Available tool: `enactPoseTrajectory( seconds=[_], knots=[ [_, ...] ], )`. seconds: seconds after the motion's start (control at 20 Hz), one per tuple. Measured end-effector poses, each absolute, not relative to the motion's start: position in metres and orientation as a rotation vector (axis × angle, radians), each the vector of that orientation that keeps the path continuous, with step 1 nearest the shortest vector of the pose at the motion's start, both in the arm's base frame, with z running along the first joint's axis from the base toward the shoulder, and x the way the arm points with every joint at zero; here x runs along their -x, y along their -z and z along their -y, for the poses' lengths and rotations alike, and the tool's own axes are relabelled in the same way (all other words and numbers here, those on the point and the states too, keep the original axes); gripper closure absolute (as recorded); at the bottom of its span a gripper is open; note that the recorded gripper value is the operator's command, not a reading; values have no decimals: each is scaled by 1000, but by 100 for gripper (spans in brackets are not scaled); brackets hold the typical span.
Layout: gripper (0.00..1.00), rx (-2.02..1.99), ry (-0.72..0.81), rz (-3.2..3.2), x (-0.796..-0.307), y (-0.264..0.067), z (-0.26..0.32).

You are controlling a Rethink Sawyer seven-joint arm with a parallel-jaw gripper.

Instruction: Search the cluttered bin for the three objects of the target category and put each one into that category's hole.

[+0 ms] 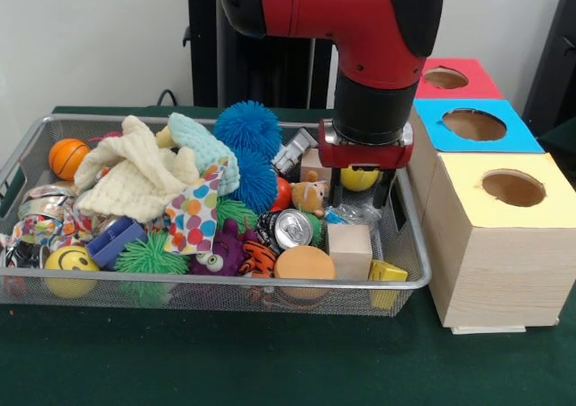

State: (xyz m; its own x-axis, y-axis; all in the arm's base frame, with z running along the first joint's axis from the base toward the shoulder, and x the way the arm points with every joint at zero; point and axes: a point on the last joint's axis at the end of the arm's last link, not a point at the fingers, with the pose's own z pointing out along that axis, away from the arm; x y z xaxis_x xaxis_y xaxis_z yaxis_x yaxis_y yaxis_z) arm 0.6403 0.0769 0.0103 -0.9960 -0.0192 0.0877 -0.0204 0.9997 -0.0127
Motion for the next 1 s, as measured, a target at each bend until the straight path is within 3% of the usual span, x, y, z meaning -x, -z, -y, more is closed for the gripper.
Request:
enactPoseTrajectory(
  seconds=[1.0],
  knots=[
    [0,0,-87,3059,-640,-1,-11]
  ],
)
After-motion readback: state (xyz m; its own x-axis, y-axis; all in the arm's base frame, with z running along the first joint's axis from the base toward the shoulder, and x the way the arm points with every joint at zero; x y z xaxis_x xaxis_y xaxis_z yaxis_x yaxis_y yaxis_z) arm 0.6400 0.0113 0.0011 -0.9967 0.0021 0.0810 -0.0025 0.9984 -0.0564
